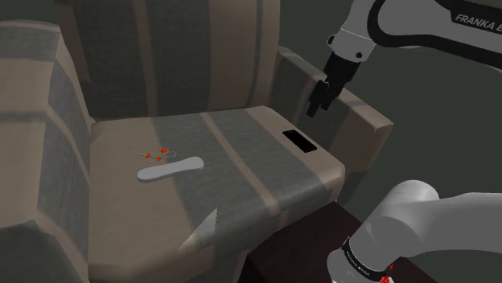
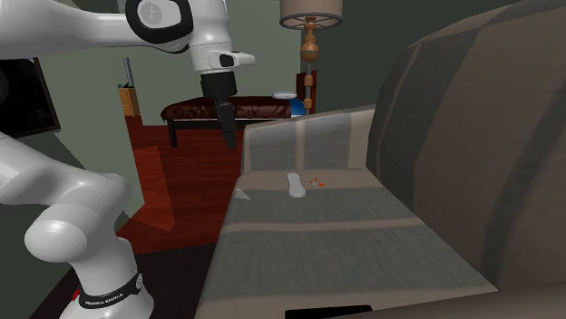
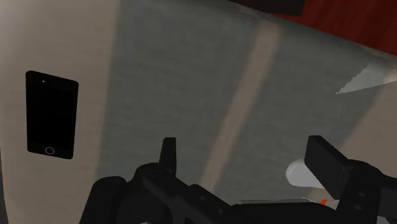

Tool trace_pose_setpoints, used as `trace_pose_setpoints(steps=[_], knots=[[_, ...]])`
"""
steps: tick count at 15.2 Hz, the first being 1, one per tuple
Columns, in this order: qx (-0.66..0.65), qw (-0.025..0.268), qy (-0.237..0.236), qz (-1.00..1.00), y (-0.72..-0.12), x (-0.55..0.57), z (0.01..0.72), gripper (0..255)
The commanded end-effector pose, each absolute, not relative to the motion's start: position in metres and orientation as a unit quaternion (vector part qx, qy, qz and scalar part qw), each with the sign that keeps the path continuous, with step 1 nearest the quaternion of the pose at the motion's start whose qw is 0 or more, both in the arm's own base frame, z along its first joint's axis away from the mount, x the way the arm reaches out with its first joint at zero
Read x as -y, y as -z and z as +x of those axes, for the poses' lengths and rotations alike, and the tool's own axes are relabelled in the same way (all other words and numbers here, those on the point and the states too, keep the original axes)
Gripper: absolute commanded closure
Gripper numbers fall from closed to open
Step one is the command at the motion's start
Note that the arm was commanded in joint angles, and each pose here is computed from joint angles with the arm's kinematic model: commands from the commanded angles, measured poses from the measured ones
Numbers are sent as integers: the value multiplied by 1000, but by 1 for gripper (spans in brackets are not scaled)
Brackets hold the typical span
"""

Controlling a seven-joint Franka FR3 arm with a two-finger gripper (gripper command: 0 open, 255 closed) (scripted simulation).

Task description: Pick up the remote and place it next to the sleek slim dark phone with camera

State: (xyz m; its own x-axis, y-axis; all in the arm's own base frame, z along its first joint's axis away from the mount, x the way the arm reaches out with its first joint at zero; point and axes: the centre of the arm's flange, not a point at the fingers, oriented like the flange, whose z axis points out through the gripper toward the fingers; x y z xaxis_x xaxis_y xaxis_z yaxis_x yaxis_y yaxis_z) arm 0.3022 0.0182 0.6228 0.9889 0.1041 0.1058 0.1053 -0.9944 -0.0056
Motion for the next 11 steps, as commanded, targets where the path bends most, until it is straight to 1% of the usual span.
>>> trace_pose_setpoints(steps=[1,11], knots=[[52,6,53,-997,-623,-18,302,0],[211,1,41,-977,-564,-67,413,0]])
